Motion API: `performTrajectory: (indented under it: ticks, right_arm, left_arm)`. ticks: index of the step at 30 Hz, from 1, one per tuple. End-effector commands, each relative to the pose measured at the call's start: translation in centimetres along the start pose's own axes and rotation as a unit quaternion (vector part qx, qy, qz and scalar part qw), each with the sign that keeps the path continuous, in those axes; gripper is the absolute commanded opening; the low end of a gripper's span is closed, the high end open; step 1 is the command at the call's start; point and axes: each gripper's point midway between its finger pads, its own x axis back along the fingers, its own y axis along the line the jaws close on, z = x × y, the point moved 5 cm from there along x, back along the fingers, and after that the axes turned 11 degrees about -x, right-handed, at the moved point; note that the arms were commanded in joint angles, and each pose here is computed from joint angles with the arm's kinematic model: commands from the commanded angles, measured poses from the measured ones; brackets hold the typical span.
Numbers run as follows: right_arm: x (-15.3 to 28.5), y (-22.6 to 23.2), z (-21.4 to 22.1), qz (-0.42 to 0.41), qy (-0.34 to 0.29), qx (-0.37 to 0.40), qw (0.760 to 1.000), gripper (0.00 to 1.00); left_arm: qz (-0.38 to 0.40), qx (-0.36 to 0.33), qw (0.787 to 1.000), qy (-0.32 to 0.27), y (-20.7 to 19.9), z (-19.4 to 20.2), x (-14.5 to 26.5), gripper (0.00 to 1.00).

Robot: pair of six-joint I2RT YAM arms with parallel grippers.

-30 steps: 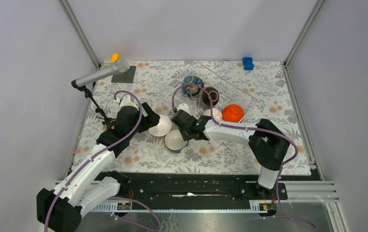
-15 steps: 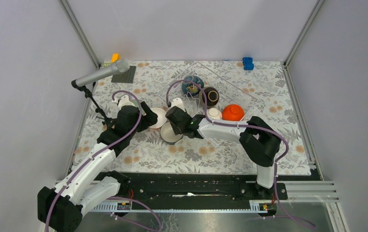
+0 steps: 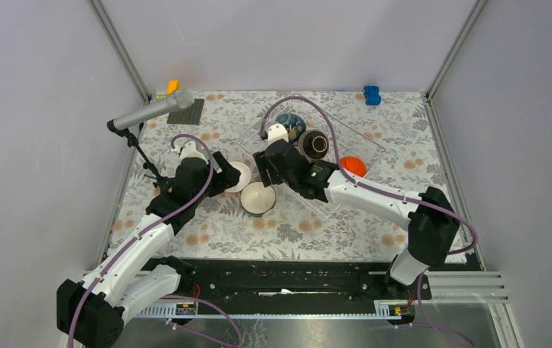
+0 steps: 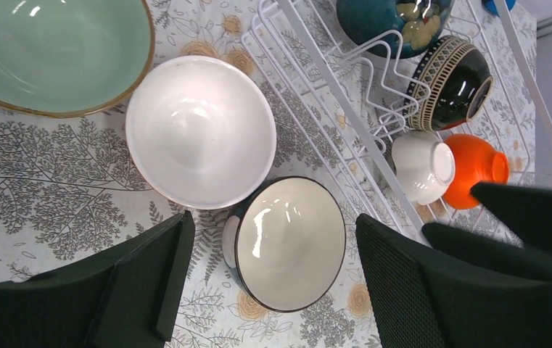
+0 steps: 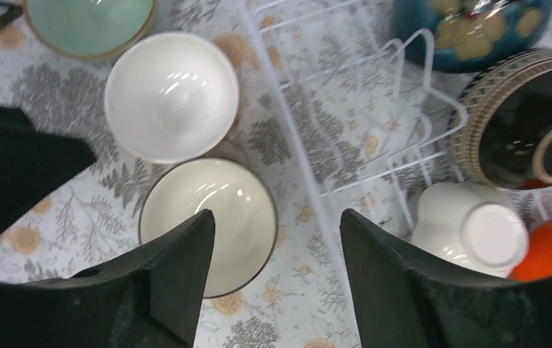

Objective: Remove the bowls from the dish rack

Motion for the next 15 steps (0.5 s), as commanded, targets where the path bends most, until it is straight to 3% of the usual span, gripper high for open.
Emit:
performTrajectory:
  ticks: [1, 11, 15]
  right_arm:
    - [0.6, -3.8, -3.4, 0.043, -0.014, -0.022, 0.999, 0.72]
    - [1.6, -15.8, -4.7, 0.151, 0.013, -0.107, 0.983, 0.78]
    - [1.3, -17.4, -4.4, 0.155, 0.028, -0.104, 0.982, 0.78]
  left_arm:
    - [0.047, 0.0, 0.998, -0.033, -2.0, -2.5, 0.5, 0.87]
    - [0.082, -0.012, 0.996, -0.034, -2.5, -2.1, 1.2, 0.87]
    - [0.093, -0.011, 0.995, -0.035, -2.7, -2.0, 1.2, 0.87]
